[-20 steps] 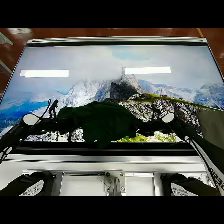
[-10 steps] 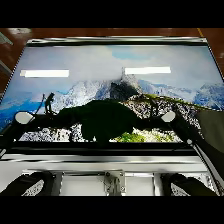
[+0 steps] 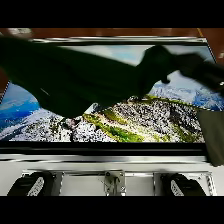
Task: Fold the shirts.
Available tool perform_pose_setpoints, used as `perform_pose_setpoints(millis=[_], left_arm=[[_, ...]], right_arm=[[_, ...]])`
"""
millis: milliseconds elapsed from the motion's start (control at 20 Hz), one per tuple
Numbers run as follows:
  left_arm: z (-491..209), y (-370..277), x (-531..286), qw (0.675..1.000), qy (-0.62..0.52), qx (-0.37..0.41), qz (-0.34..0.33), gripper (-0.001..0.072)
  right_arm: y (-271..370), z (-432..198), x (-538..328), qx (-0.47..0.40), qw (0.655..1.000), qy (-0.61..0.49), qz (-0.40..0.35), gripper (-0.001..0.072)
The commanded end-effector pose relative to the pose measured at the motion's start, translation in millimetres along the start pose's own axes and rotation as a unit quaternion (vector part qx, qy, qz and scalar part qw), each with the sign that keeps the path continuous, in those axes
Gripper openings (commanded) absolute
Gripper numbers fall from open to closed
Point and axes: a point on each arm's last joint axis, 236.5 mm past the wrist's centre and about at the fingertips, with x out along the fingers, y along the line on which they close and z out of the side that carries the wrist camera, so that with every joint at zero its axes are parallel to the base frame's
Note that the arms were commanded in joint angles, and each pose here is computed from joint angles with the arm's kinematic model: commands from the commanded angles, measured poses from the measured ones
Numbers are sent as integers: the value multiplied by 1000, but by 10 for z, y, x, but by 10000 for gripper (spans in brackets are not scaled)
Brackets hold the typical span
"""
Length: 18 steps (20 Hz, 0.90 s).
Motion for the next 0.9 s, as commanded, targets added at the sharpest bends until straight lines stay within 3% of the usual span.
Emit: perform_pose_setpoints(millis=[0,150,400,550,650,850], left_arm=[[1007,-747,-611,987,-130,91,-22,33],[1044,-882,-711,985,-135,103,-30,33],[550,-686,-656,989,-26,147,7,32],[27,-198,-689,983,94,128,87,32],[-423,157,-707,972,174,93,129,32],[-967,694,-444,964,213,38,154,32]], right_arm=[[729,912,-690,-73,990,-120,30,56],[851,894,-825,-81,991,-100,23,56],[465,-4,-936,-75,990,105,-61,56],[-6,-733,-1298,-18,950,266,-164,56],[-155,-1168,-1462,37,916,350,-194,56],[-592,-1765,-1185,108,887,396,-212,56]])
